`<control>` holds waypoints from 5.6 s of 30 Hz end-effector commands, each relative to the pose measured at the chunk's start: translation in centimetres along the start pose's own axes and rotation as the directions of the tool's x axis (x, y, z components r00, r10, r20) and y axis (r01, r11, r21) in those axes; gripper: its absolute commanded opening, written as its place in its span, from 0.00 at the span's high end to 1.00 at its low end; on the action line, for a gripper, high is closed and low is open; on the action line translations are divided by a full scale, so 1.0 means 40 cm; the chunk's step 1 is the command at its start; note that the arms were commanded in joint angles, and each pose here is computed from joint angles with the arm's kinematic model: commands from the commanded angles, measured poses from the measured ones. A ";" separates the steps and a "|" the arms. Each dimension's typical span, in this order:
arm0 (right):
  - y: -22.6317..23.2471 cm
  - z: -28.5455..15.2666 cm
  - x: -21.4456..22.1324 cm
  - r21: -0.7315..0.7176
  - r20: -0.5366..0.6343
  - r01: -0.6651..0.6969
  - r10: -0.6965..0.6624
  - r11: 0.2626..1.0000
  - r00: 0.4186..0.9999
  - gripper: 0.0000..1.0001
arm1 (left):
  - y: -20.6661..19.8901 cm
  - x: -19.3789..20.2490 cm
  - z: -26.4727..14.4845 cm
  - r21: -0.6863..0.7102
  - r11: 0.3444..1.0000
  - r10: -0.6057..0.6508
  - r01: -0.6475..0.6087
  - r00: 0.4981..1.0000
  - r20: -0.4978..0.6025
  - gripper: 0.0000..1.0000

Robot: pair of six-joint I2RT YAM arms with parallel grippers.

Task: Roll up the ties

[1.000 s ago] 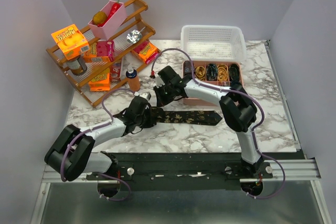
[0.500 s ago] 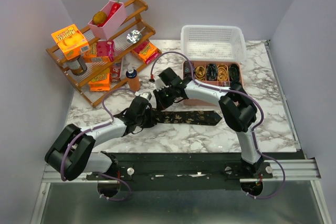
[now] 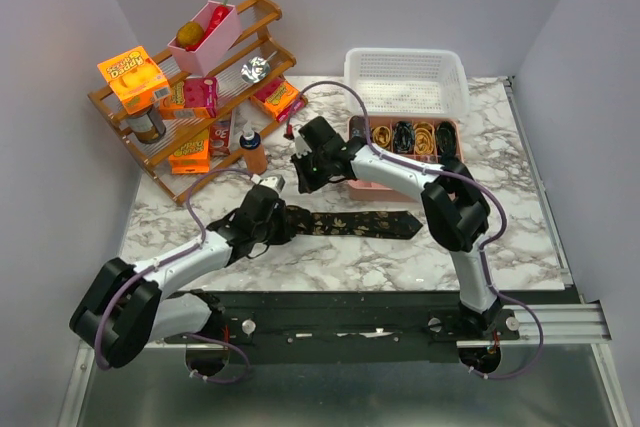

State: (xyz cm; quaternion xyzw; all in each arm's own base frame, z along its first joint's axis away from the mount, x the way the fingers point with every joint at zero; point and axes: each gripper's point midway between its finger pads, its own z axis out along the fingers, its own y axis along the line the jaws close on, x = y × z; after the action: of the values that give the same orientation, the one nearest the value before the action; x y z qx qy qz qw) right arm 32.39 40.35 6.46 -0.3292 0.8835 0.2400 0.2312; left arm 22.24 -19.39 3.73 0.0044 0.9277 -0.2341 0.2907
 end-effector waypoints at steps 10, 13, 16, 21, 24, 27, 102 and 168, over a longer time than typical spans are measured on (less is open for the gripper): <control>-0.012 0.054 0.000 -0.006 -0.054 -0.008 0.008 1.000 0.998 0.99 | 0.021 0.045 0.002 -0.018 1.000 -0.010 0.009 0.999 -0.036 1.00; -0.004 0.056 0.028 -0.030 -0.087 -0.019 0.016 0.999 0.996 0.99 | 0.025 0.051 0.009 -0.023 1.000 -0.009 0.008 0.999 -0.044 1.00; 0.007 0.051 0.048 -0.055 -0.113 -0.020 0.014 0.998 0.993 0.99 | 0.023 0.055 0.018 -0.020 1.000 -0.008 0.007 0.999 -0.050 1.00; 0.039 0.025 0.064 -0.127 -0.128 -0.022 0.006 0.992 0.992 0.99 | 0.023 0.059 0.032 -0.023 1.000 -0.016 0.014 0.999 -0.050 1.00; 0.064 0.019 0.077 -0.187 -0.151 -0.026 -0.002 0.982 0.989 0.99 | 0.033 0.058 0.041 -0.047 0.999 -0.014 0.011 0.999 -0.047 1.00; 0.087 0.009 0.093 -0.248 -0.178 -0.024 -0.021 0.969 0.984 0.99 | 0.042 0.058 0.057 -0.065 0.998 -0.012 0.010 0.999 -0.040 1.00; 0.028 -0.020 0.145 -0.095 -0.108 0.007 -0.017 0.995 0.994 0.99 | 0.038 -0.110 0.042 0.324 0.890 -0.341 0.321 0.940 0.005 0.27; 0.112 0.041 0.121 -0.214 -0.107 -0.081 0.059 0.973 0.993 0.99 | 0.014 -0.182 -0.005 -0.175 0.983 0.063 -0.050 0.996 0.068 0.71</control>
State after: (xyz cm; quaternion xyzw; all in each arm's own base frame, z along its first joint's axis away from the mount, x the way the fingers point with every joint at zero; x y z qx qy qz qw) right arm 26.68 40.46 3.06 -0.3288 0.8832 0.3049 0.1374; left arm 27.60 -18.36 7.05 -0.0014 0.9315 -0.1803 0.3160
